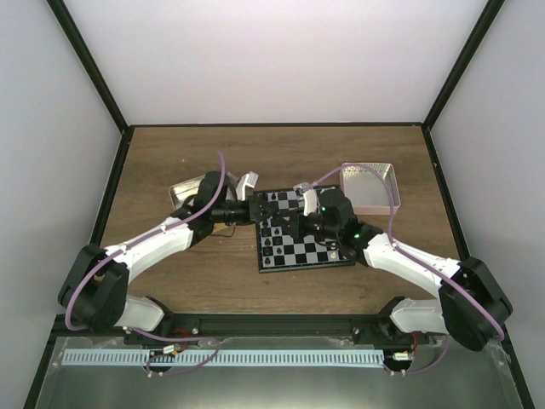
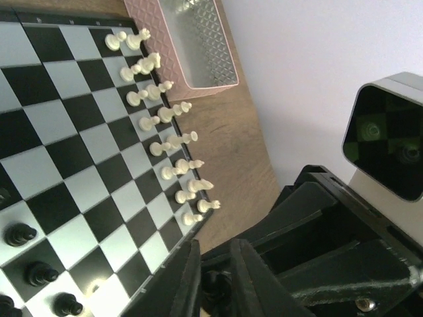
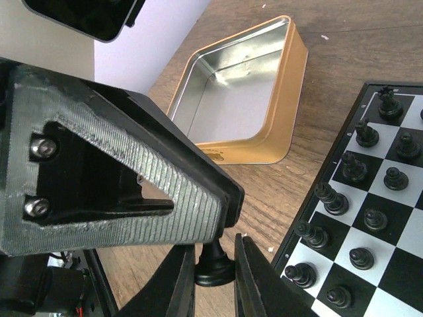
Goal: Set up the chess pieces on the board
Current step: Place the chess piece on the chessboard.
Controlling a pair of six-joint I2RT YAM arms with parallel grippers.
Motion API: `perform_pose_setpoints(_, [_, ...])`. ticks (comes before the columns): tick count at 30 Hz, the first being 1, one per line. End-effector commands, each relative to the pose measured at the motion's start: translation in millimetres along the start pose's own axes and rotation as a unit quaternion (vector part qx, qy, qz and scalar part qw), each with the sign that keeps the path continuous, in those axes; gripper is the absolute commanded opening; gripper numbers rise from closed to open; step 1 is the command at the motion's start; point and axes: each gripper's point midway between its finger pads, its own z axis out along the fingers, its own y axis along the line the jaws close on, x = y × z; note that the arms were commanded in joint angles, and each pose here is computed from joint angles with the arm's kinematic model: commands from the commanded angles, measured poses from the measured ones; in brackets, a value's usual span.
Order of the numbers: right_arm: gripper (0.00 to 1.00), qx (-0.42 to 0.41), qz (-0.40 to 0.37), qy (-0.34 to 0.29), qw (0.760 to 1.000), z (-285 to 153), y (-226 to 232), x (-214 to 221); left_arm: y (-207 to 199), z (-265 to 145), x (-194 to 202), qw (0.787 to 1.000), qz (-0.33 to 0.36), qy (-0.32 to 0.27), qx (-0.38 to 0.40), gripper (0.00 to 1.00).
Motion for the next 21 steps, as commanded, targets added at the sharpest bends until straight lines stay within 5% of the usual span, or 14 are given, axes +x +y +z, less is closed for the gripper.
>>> perform_pose_setpoints(1, [0.01,-0.038,-0.066,-0.016,0.997,-2,20,-18,-31,-8,-6,0.999,0.028,0.006,0.035,0.24])
perform_pose_setpoints(6, [0.01,-0.056,-0.137,-0.007,0.989,-5,28,-13,-28,-17,1,0.999,0.019,0.032,0.001,0.4])
perform_pose_setpoints(13, [0.01,-0.062,-0.17,0.003,0.983,-5,29,-7,-22,-23,27,0.994,-0.002,0.11,-0.017,0.4])
perform_pose_setpoints(21, [0.01,-0.064,-0.178,-0.003,0.982,-9,32,-9,-8,-25,27,0.991,-0.003,0.119,-0.054,0.37])
